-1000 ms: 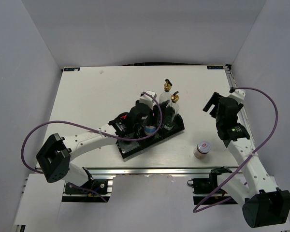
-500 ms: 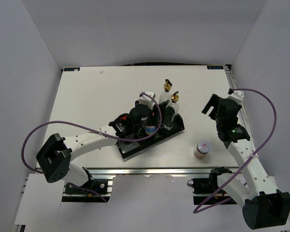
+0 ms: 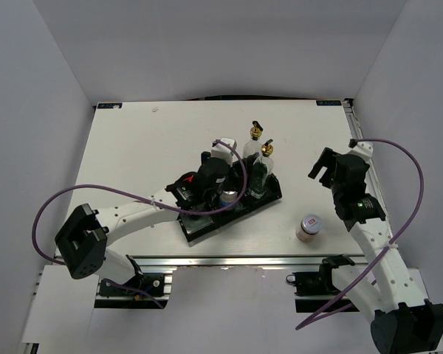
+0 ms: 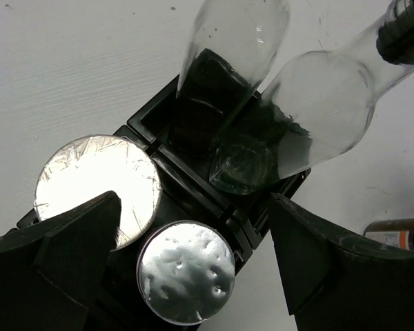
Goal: Organize the condiment bottles
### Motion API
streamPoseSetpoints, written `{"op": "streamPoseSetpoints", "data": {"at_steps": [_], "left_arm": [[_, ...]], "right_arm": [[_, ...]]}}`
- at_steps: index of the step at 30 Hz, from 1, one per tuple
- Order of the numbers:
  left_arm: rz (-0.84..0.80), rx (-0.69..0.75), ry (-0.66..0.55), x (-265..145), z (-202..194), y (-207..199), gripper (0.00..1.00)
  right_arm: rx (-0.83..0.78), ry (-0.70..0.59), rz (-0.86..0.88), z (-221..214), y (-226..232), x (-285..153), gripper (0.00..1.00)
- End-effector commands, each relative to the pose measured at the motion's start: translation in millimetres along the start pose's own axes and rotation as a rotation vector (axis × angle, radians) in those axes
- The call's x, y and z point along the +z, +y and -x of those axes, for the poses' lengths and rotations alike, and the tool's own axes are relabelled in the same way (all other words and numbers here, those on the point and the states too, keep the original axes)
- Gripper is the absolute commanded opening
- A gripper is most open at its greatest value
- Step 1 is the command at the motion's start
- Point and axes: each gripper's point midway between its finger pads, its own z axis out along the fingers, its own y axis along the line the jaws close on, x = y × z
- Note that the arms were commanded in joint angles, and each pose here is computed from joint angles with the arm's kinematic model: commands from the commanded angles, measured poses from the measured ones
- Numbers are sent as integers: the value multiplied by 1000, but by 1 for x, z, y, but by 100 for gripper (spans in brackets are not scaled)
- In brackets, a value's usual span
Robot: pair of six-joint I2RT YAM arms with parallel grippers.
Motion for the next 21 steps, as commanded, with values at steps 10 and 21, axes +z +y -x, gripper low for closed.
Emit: {"op": "streamPoseSetpoints", "data": {"at_steps": [10,21], "left_arm": [[-65,37,-35,-23,56,-19,98],[5,33,-156,-44,116,0,98]], "right_arm": [[-14,172,131,-32,16,-23,90],[-46,380,125,-83,10,-35,89]]}}
